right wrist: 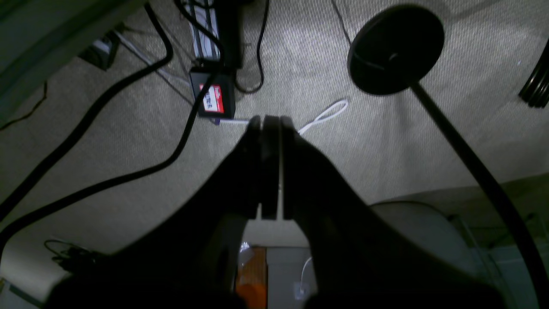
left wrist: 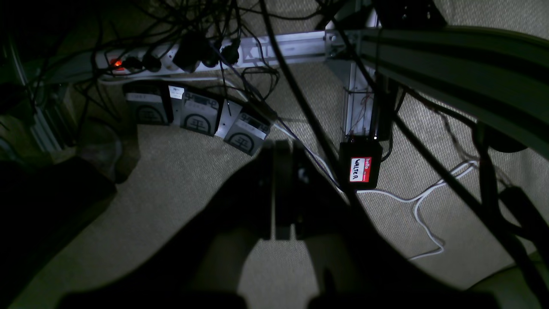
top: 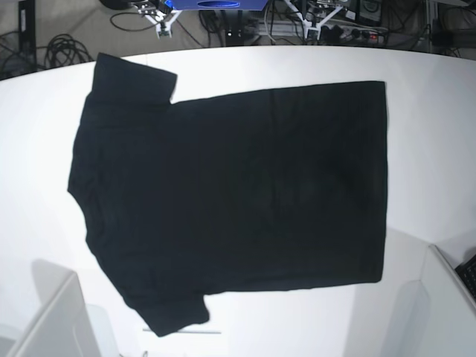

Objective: Fold the T-shirt properly

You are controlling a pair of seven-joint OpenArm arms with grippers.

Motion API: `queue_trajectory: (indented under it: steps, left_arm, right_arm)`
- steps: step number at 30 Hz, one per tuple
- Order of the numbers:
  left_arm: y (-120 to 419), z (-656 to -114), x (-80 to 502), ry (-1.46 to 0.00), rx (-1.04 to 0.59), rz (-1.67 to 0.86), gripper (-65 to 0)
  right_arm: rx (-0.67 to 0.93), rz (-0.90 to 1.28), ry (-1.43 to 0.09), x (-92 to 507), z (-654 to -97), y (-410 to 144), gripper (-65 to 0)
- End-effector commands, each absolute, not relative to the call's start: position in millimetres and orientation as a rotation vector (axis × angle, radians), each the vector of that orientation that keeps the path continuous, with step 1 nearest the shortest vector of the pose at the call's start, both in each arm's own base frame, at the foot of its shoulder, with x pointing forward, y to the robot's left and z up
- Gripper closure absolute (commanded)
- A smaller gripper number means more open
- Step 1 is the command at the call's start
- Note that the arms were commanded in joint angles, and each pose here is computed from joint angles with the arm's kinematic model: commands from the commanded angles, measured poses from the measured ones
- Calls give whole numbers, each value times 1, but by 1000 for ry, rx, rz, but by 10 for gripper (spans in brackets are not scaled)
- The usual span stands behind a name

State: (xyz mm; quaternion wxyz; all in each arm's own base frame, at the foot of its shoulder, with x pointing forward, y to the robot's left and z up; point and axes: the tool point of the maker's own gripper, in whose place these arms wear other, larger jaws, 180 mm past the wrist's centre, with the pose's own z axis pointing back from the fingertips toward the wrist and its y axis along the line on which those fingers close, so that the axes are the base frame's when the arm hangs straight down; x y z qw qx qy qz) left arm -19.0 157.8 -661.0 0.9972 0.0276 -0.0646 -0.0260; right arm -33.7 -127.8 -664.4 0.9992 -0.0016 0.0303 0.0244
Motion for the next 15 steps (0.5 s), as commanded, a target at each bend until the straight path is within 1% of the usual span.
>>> queue_trajectory:
  steps: [1, 15]
  left_arm:
    - [159, -661, -22, -127, 60, -55, 0]
    - [160, -660, -22, -130, 61, -49, 0]
  right_arm:
    - [-10, 52, 45, -31, -664, -130, 0]
    - [-10, 52, 36, -30, -664, -130, 0]
